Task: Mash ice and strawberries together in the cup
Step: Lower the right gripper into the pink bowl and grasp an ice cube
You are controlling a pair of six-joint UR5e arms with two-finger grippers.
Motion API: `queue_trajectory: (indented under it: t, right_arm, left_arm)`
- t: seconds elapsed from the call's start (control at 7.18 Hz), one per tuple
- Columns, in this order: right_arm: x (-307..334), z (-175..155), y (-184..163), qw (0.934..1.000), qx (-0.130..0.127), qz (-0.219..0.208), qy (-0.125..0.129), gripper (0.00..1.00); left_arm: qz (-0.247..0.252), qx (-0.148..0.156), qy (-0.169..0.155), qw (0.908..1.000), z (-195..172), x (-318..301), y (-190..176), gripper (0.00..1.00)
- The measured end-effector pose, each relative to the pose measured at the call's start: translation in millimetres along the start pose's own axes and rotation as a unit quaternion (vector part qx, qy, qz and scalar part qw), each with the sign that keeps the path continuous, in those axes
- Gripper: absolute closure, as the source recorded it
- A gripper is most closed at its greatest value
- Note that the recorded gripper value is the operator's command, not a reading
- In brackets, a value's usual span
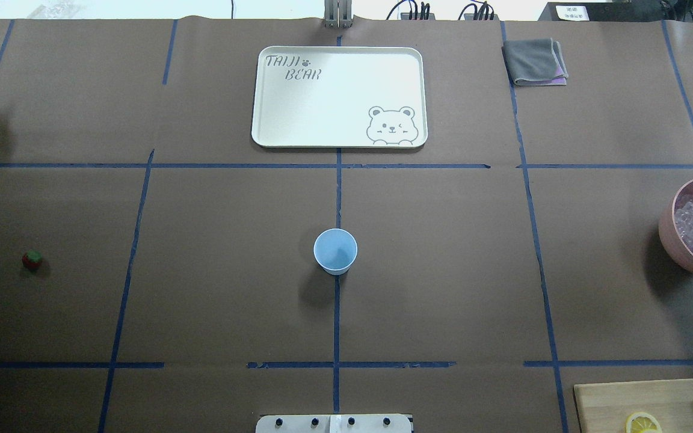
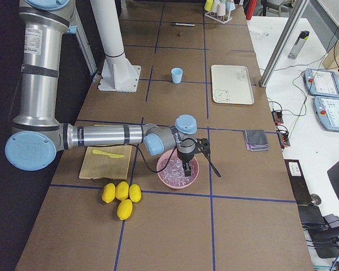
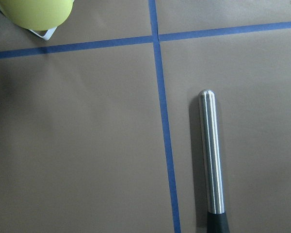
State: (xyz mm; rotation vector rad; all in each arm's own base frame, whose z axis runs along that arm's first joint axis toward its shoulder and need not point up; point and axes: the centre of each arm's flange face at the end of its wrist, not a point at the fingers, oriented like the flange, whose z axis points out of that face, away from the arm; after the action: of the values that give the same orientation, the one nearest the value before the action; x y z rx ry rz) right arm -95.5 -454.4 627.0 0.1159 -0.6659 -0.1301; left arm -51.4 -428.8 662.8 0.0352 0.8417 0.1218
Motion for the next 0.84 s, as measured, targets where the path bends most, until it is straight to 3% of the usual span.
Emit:
queue_trajectory:
  t: [0.84]
  right_arm:
    - [-0.8,3.6,0.2,1.0000,-0.003,-0.002,0.001,0.24]
  left_arm:
    - [-0.001,-0.001,0.000,1.0000,0.5,-0.6,0.2,0.00]
